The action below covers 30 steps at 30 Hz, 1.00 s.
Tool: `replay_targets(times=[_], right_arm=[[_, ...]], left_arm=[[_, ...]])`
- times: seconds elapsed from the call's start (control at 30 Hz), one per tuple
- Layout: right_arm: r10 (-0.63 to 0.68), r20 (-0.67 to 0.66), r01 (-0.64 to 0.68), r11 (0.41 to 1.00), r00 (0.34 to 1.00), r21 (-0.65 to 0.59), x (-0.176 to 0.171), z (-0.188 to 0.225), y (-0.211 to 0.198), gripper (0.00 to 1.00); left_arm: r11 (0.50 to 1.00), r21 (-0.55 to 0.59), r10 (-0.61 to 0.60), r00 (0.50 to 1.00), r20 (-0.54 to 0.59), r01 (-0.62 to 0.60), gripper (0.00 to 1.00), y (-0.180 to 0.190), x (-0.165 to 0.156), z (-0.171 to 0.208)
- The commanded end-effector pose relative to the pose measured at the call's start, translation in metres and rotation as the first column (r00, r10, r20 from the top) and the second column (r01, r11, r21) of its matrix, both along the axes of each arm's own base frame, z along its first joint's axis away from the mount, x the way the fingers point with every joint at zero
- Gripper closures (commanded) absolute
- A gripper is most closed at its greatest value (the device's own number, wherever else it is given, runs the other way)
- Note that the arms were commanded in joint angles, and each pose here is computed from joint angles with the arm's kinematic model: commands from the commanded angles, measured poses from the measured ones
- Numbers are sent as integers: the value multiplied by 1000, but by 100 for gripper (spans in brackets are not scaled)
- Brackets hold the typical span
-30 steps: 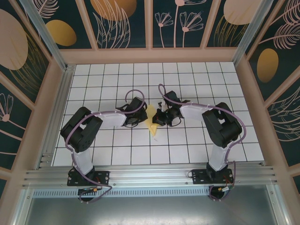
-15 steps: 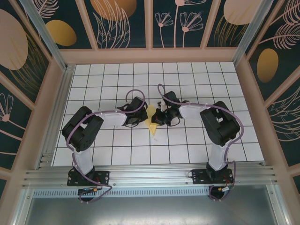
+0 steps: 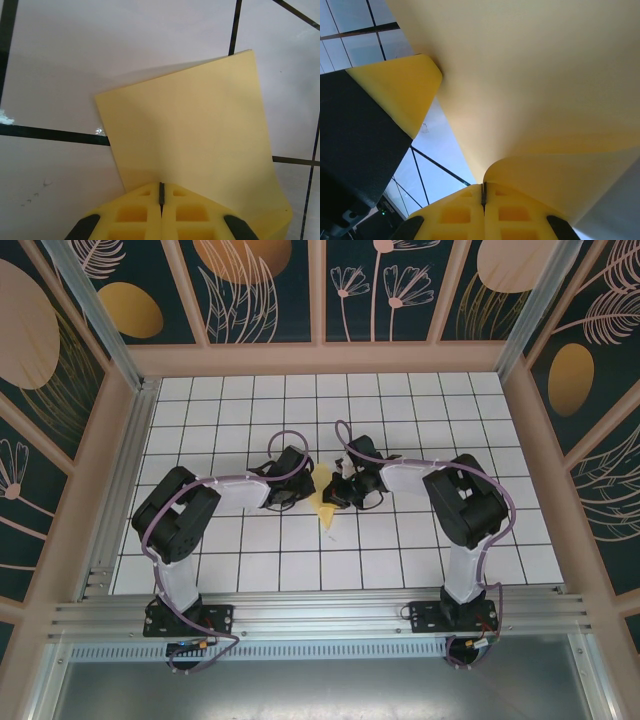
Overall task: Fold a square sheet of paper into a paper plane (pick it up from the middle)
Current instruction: Third fold the triangle at the center of the table.
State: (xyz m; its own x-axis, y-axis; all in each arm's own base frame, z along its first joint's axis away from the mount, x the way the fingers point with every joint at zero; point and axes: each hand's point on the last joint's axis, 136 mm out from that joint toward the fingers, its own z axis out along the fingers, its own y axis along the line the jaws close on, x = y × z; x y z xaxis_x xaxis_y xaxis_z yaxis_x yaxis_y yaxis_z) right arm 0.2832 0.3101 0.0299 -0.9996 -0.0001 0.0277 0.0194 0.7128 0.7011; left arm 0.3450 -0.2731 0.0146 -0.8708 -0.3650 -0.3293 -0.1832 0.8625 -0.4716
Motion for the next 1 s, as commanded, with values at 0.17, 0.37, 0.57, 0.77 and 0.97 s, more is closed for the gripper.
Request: replay_targets(times=[0.17, 0.37, 0.57, 0.77, 0.97], right_arm=[[14, 16, -15, 999, 1000, 51, 10, 7, 11, 100], [19, 11, -19, 999, 1000, 41, 10, 4, 11, 100], [29, 4, -30, 999, 1000, 29, 8, -1, 10, 100], [26, 3, -27, 999, 1000, 23, 8, -3, 10, 100], [22, 2, -22, 1000, 1000, 16, 10, -5, 10, 100]], left_arm=[[999, 34, -19, 998, -63, 21, 95, 5, -10, -24], [999, 34, -20, 998, -65, 22, 95, 5, -10, -24], [999, 34, -21, 997, -69, 23, 95, 5, -11, -25], [999, 33, -23, 997, -69, 25, 95, 5, -11, -25], [999, 31, -23, 997, -67, 25, 95, 4, -11, -25]])
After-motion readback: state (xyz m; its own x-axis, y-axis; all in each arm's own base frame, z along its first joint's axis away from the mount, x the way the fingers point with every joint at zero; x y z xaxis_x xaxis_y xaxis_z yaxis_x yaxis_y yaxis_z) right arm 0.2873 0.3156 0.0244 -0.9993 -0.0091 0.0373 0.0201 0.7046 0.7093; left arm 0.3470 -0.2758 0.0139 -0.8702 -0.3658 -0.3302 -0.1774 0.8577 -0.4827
